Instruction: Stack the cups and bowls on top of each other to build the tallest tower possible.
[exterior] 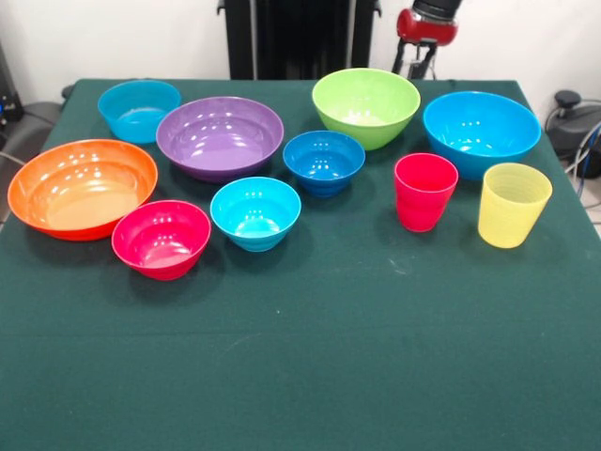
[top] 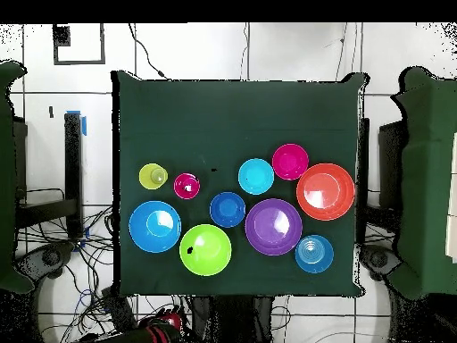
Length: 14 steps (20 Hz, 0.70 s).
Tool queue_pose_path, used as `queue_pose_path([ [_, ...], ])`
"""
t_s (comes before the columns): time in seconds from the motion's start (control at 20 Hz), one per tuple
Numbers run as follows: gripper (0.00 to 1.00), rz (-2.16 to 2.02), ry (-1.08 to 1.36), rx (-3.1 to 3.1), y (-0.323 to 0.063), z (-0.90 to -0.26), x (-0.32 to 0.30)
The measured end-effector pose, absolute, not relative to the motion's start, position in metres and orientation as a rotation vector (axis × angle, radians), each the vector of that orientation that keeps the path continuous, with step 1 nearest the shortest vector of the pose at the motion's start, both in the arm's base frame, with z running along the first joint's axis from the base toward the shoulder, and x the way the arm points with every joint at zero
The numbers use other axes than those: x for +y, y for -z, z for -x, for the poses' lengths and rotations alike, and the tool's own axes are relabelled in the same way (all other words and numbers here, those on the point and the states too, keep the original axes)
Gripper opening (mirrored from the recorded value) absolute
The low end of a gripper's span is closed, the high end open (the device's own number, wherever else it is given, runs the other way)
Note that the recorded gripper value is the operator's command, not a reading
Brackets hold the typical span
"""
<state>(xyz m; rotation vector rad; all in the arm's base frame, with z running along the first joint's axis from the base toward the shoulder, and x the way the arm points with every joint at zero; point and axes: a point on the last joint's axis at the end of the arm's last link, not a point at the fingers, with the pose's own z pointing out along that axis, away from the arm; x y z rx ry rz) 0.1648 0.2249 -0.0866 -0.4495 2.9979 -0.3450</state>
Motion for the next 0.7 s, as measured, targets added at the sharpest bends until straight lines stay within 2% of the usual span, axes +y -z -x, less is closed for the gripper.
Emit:
queue_pose_path([
  [0.7, 1.0, 0.413, 0.275, 2.979, 0.075, -0.185, 0.235],
])
